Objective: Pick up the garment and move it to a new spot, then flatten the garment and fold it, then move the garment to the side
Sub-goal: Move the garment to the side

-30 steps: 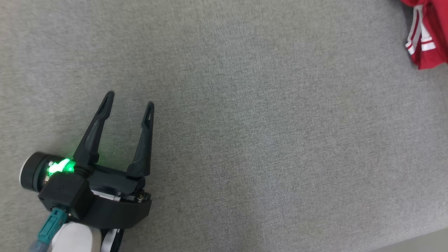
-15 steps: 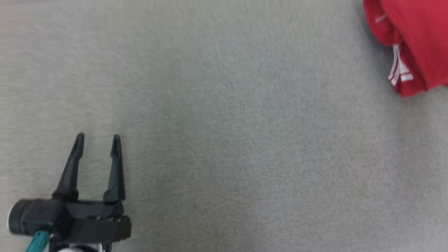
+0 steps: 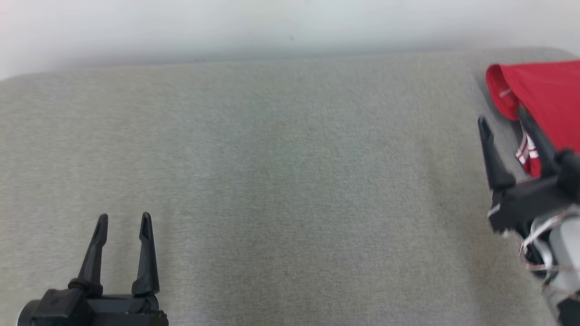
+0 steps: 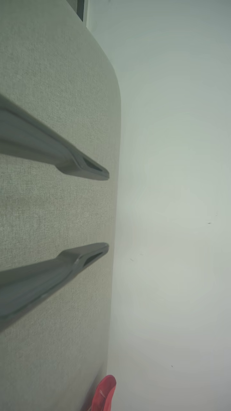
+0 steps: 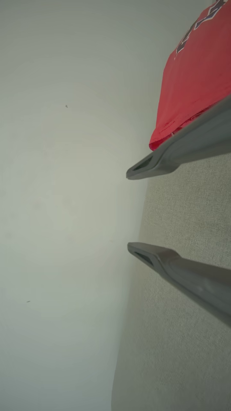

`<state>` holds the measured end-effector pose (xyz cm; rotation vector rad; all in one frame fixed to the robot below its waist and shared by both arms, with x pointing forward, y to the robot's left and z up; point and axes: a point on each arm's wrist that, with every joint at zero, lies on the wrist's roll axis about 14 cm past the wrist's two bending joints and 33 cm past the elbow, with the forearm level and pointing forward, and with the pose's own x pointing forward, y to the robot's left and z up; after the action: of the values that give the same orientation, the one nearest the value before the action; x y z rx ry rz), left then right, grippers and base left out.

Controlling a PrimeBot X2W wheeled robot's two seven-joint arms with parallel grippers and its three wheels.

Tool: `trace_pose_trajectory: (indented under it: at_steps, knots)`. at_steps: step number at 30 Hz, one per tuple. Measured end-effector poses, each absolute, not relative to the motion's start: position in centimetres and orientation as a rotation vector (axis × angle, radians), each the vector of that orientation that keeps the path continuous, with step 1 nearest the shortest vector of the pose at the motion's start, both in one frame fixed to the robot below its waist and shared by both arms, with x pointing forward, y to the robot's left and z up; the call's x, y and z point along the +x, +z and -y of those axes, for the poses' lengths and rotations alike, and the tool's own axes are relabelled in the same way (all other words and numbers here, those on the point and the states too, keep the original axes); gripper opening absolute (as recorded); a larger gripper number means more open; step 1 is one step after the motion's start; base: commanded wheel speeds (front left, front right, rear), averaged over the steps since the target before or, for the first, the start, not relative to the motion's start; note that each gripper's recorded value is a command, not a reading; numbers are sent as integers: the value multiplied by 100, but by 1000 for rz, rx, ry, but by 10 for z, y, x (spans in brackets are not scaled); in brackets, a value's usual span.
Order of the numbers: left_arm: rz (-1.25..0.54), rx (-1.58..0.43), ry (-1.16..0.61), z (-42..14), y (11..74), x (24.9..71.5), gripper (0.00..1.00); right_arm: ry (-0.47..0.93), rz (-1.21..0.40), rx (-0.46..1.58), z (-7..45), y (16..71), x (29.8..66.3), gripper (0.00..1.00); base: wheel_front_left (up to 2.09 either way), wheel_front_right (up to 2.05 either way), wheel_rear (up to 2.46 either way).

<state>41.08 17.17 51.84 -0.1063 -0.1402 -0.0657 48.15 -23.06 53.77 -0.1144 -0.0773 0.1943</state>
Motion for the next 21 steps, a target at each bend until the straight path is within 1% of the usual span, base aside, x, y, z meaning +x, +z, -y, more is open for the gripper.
trace_pose_trajectory:
  at_steps: [7,12,21]
  knots:
    - [164,-105,-20,-188,530,387,100,187,93,40,200,524,438,100,0,0,0]
    - [179,-107,-4,-194,536,375,100,179,80,113,180,512,409,100,0,0,0]
    - [167,-116,-20,-188,532,359,100,173,82,111,163,510,369,100,0,0,0]
